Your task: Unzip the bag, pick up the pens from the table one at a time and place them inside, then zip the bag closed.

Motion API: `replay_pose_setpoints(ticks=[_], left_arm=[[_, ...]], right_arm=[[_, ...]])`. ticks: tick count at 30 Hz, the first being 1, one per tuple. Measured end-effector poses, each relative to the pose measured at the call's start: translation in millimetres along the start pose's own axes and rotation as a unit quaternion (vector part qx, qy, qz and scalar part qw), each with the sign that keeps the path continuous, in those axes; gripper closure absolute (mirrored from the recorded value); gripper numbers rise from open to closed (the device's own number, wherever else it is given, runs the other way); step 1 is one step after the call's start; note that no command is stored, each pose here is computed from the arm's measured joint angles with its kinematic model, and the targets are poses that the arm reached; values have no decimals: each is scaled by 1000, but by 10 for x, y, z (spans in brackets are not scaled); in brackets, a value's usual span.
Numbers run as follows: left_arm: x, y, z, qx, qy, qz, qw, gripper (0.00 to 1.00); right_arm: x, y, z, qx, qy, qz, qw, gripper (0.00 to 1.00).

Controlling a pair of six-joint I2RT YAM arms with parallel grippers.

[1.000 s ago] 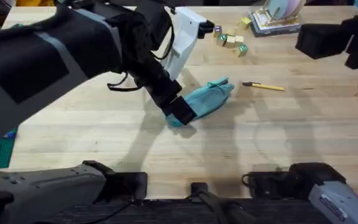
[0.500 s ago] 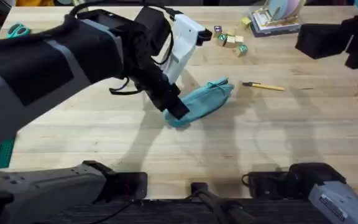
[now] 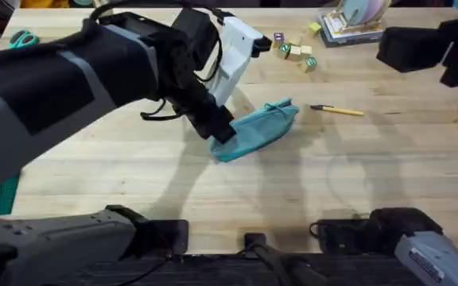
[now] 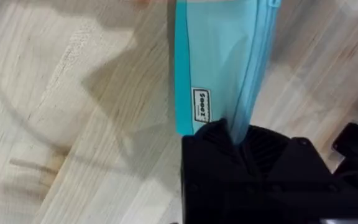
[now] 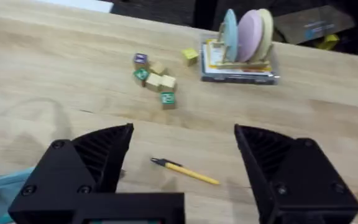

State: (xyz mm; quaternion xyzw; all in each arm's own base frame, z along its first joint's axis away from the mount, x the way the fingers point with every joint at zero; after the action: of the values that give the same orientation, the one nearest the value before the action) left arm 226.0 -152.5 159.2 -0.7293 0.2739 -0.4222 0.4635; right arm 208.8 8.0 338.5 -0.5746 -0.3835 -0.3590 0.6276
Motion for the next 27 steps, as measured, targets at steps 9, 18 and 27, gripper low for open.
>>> replay_pose_setpoints(ticks=[9, 18, 27], left_arm=[[1, 1, 1, 0, 0, 0, 1000, 956], [2, 1, 2, 0, 0, -1, 1000, 956], [-2, 1, -1, 0, 0, 0, 1000, 957]], right_arm=[[68, -18, 182, 90, 21, -17, 996, 5], [99, 41, 347, 177, 24, -10, 984, 5], [-28, 400, 536, 238, 32, 62, 969, 6]])
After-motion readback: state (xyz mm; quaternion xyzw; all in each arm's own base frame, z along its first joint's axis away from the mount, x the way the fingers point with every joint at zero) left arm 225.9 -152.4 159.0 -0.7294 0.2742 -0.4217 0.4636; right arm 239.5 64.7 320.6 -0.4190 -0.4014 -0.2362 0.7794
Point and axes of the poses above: each hand's point on the last joint's axis, 136 mm out from that joint toward the fingers, its own y axis out along the fingers, its own z axis along the line the jaws close on, x = y × z, the point moved 7 cm from there along -y, back along the fingers, and after that the axes turned 6 degrees about y, right-handed, at the moved point
